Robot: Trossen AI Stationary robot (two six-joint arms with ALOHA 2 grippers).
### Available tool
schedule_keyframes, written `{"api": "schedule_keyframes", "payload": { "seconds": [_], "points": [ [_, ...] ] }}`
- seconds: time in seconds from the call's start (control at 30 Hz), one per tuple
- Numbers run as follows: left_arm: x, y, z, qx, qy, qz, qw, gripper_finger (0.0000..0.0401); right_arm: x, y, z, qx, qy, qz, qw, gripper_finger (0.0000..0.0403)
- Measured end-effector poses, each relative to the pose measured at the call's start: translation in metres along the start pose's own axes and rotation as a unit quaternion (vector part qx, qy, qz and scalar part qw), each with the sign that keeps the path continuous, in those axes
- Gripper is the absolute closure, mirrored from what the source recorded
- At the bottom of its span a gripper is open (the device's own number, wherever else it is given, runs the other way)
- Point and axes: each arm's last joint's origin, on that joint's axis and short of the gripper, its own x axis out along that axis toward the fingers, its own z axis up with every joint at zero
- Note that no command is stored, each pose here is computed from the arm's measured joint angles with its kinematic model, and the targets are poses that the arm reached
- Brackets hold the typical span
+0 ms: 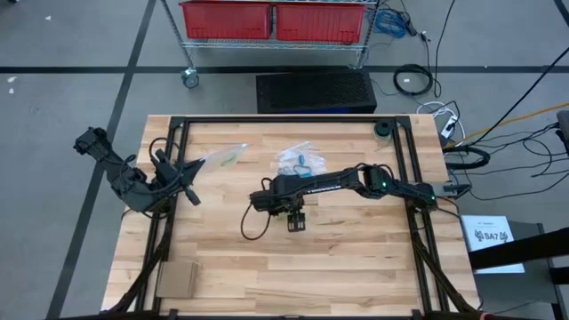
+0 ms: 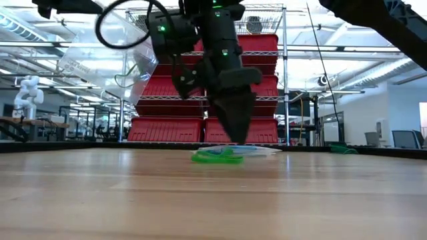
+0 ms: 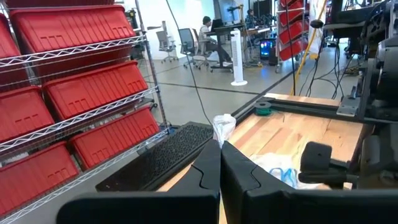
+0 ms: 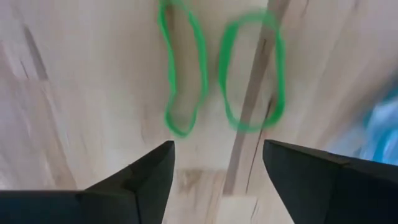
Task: Sort rubber bands
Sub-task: Put the green rubber band into the open transparent zip lock bag
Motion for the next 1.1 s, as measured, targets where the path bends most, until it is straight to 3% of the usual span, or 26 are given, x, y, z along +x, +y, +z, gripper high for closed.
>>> {"api": "schedule_keyframes", "payload": {
  "seconds": [0.27, 0.5, 0.87, 0.97, 1.1],
  "points": [
    [0.0, 0.0, 0.0, 0.0, 0.001, -0.006, 1.0, 0.0401, 0.007, -0.001, 0.014, -0.053, -0.066, -0.004, 0.996, 0.0204],
    [0.0, 0.0, -0.001, 0.002, 0.002, -0.007, 1.0, 0.0401, 0.03, -0.011, 0.016, -0.067, -0.067, -0.024, 0.995, 0.0258],
    [0.0, 0.0, -0.001, 0.002, 0.002, -0.008, 1.0, 0.0401, 0.031, -0.013, 0.017, -0.069, -0.068, -0.027, 0.995, 0.034],
    [0.0, 0.0, -0.001, 0.002, 0.002, -0.008, 1.0, 0.0401, 0.029, -0.011, 0.017, -0.061, -0.068, -0.028, 0.995, 0.0345],
    [0.0, 0.0, -0.001, 0.002, 0.002, -0.008, 1.0, 0.0401, 0.024, -0.008, 0.017, -0.044, -0.066, -0.033, 0.996, 0.0311]
  ]
}}
